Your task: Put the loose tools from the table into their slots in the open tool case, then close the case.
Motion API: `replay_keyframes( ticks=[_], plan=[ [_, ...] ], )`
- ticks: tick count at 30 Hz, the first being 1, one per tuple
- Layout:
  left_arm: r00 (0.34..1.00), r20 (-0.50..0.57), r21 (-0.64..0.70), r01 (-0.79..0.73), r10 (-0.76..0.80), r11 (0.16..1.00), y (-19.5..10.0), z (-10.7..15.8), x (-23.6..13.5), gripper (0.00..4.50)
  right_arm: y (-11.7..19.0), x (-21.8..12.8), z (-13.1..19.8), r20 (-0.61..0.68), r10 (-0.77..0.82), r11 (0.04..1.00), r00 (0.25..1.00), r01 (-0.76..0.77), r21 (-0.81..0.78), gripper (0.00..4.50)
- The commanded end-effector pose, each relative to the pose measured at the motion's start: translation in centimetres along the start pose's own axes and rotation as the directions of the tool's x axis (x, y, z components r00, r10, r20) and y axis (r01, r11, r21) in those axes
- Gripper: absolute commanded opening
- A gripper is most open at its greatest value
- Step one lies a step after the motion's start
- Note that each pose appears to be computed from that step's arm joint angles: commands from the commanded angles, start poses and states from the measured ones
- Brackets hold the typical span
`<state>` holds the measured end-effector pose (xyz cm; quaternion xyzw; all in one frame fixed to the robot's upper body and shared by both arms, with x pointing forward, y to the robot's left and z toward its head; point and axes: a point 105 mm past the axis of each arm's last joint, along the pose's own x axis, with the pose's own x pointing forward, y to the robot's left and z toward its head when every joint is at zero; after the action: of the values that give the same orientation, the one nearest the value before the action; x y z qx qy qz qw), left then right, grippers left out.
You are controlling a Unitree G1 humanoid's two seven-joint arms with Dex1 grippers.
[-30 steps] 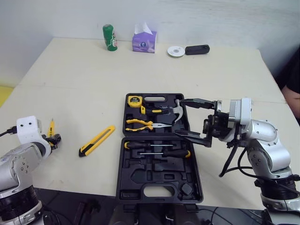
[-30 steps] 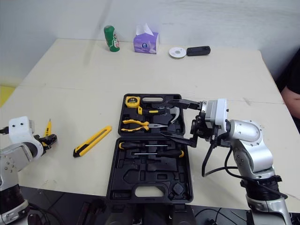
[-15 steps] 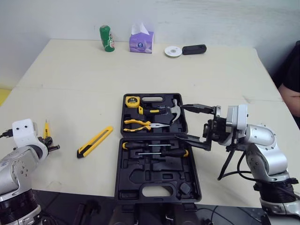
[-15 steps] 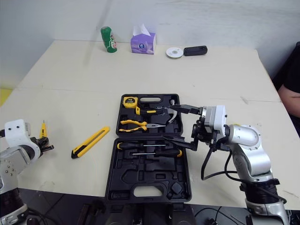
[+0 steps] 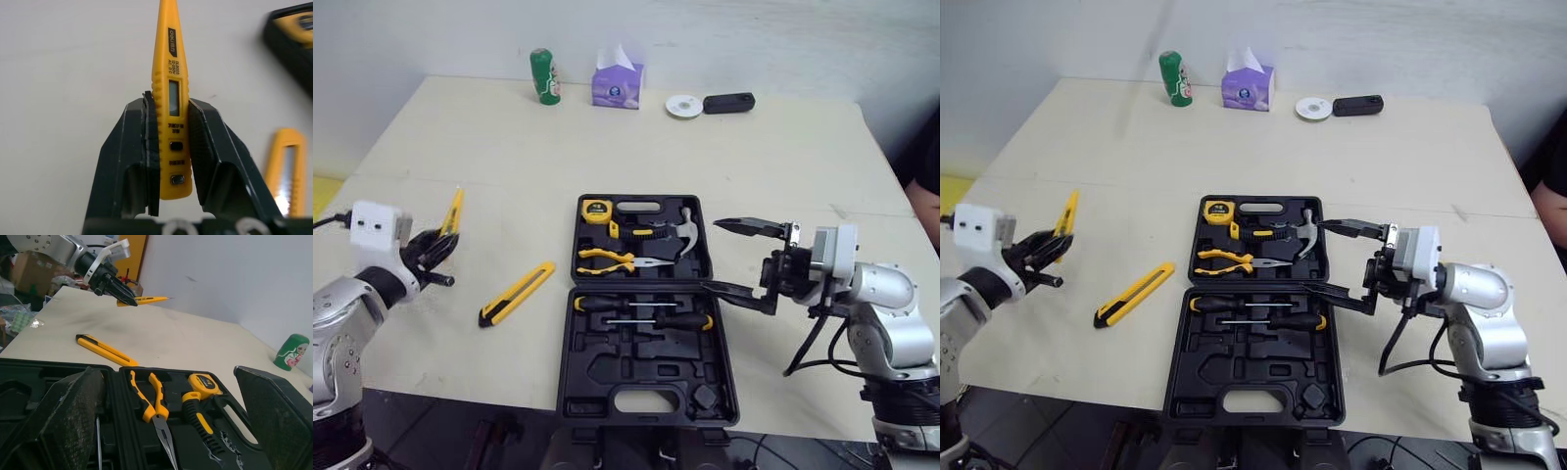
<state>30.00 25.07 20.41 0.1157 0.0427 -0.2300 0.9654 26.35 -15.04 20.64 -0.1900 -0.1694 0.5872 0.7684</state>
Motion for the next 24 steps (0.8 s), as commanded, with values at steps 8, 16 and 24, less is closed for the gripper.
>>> replay_keyframes(
  ticks=[8,16,24],
  plan=[
    [0.652,-0.035,0.328,0.724,-0.758,0.607,-12.3,4.4,1.0,0.51,0.4,-0.3,1.8,-0.039,0.002,0.999,0.999,-0.003,-0.044,4.50],
    [0.564,-0.380,0.342,0.822,-0.733,0.455,-14.3,0.7,1.7,0.51,1.6,0.2,1.7,-0.077,-0.021,1.000,0.997,0.019,-0.024,4.50],
    [0.474,-0.470,0.246,0.880,-0.744,0.405,-16.4,-0.3,2.3,0.51,3.1,0.1,1.1,-0.093,-0.040,0.999,0.995,0.041,0.007,4.50]
  ],
)
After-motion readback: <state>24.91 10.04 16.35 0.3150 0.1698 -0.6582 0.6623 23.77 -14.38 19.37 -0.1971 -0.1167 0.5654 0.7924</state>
